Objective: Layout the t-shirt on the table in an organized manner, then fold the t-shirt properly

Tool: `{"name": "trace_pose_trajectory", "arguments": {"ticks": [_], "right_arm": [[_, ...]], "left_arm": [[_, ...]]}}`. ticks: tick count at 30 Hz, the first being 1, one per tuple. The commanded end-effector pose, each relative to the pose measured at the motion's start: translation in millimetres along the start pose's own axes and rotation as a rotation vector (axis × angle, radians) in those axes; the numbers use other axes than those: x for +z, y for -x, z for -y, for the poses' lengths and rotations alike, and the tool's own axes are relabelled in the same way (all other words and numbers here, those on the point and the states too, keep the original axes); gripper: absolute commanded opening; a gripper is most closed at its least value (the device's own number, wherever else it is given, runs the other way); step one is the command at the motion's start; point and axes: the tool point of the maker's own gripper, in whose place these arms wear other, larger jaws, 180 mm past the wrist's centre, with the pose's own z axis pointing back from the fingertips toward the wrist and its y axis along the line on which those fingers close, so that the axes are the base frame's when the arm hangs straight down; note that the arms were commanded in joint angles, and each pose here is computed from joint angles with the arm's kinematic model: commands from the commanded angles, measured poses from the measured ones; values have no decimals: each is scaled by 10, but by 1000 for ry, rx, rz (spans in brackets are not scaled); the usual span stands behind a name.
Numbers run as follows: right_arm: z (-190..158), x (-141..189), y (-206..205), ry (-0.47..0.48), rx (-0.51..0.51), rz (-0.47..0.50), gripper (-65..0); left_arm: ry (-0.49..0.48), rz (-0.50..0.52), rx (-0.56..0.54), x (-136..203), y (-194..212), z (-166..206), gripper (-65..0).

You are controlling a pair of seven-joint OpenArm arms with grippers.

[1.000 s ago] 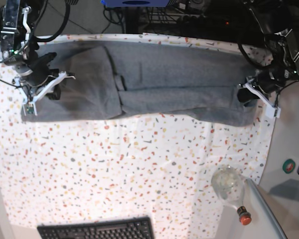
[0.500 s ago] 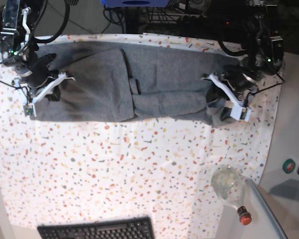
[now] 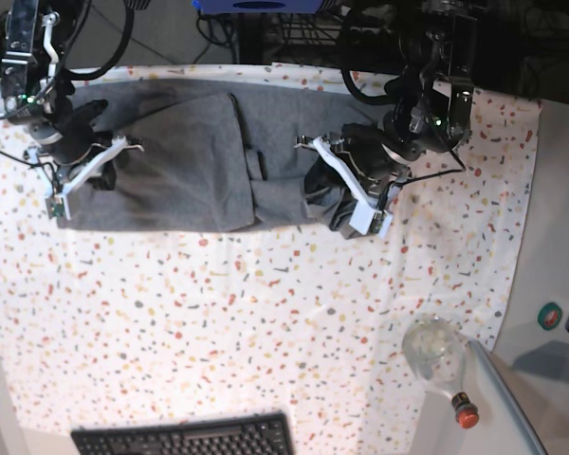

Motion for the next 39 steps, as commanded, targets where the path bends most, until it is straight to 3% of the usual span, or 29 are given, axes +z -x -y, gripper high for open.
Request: {"name": "trace_pose_trajectory", "arguments": {"ticks": [1, 6, 20, 25, 39], "right_arm": [[5, 29, -131, -3, 10, 45, -650], [5, 29, -131, -3, 10, 45, -650], [2, 29, -132, -5, 7, 46, -650], [4, 29, -131, -4, 9, 46, -650], [0, 26, -166, -5, 9, 54, -650]], "left_arm": [[29, 33, 10, -16, -85, 77, -650], [26, -7, 42, -91, 67, 40, -650], [27, -7, 36, -121, 17, 28, -650], [77, -26, -11, -166, 36, 255, -650], [43, -73, 25, -198, 117, 197, -650]]}}
